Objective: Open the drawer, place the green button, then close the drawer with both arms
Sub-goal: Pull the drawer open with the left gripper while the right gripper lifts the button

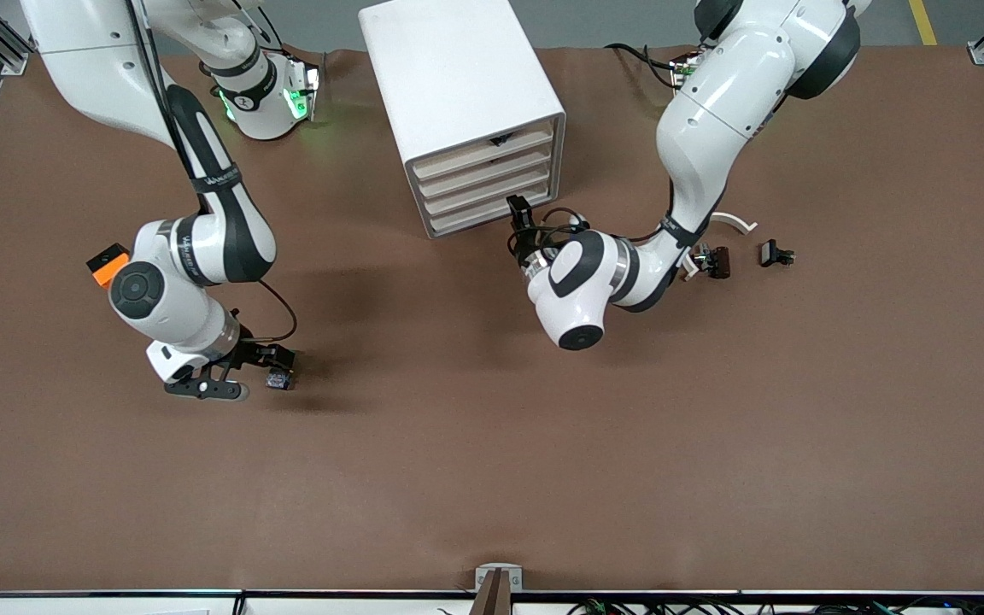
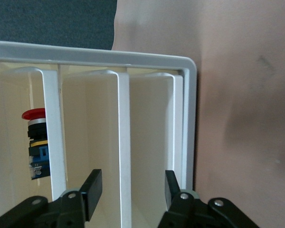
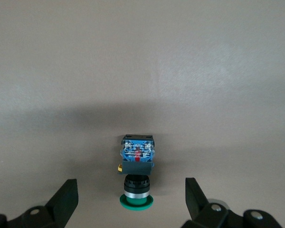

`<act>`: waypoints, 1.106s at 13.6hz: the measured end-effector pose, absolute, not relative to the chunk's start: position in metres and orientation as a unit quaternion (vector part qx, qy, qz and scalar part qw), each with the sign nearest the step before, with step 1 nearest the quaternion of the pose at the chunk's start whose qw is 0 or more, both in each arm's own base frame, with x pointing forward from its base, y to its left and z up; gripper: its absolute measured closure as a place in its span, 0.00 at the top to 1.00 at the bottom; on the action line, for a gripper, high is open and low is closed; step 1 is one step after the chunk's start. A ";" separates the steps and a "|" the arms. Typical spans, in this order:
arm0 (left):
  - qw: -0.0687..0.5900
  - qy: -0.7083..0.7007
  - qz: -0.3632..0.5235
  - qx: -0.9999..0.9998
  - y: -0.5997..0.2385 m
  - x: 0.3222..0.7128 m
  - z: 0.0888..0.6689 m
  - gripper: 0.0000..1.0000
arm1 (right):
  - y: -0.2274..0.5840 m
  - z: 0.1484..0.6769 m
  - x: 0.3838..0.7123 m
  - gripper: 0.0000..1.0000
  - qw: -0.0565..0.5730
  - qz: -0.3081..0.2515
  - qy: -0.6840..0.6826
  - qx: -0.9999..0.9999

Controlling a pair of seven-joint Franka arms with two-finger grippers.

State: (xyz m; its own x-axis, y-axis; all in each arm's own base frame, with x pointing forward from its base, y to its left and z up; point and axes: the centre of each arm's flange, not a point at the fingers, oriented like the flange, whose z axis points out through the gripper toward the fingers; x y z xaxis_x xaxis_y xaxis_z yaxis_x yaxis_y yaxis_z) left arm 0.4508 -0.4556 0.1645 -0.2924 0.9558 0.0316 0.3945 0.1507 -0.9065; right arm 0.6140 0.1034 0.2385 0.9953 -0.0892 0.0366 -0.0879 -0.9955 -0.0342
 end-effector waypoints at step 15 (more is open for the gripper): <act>0.334 -0.693 0.436 -0.467 -0.456 0.449 0.147 0.14 | 0.105 0.172 0.622 0.97 0.008 -0.034 0.058 -0.998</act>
State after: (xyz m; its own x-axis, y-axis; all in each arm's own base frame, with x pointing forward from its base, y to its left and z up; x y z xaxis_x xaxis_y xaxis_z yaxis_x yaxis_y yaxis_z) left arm 0.4494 -0.4564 0.1466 -0.3397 0.9388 0.0562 0.3560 0.1836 -0.9163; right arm 0.6217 0.1052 0.1720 0.9909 -0.1168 0.0671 -0.1156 -0.9931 -0.0209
